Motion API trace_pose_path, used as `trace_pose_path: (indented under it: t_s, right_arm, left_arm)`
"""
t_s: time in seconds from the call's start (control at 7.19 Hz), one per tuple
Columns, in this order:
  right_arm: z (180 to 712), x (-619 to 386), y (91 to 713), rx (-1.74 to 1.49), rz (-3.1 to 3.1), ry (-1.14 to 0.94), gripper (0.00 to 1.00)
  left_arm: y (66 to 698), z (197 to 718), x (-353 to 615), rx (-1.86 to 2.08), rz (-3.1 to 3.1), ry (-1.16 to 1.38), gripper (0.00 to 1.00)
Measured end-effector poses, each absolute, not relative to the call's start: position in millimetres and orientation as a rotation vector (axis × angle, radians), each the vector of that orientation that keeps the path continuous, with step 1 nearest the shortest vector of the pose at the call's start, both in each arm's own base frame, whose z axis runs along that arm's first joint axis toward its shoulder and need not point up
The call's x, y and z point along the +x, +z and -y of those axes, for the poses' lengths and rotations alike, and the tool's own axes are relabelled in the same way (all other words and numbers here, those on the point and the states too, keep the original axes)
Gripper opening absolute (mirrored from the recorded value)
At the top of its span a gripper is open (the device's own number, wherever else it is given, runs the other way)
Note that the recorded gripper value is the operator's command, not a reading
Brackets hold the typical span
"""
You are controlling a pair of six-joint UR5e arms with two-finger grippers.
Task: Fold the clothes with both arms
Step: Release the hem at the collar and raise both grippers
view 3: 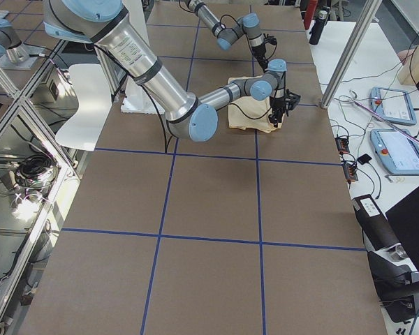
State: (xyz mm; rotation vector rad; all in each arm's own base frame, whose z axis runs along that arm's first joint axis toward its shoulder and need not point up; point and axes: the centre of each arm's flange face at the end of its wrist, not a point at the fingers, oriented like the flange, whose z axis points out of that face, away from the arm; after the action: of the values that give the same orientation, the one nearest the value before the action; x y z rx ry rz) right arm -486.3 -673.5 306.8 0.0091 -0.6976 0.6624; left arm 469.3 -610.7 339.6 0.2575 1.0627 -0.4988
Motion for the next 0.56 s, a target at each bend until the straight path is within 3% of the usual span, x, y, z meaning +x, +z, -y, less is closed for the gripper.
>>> trace_pose_path:
  t_s: [0.28,0.56]
  right_arm:
    - [669.8,-479.4,289.0,0.015,0.749,0.683,0.95]
    - [609.7,-452.0,283.6,0.0,0.858,0.748,0.98]
  left_arm:
    - [332.1,621.5,447.0,0.274,-1.111,-0.502,0.39]
    - [323.8,634.5,409.0,0.214,-1.163,-0.475,0.4]
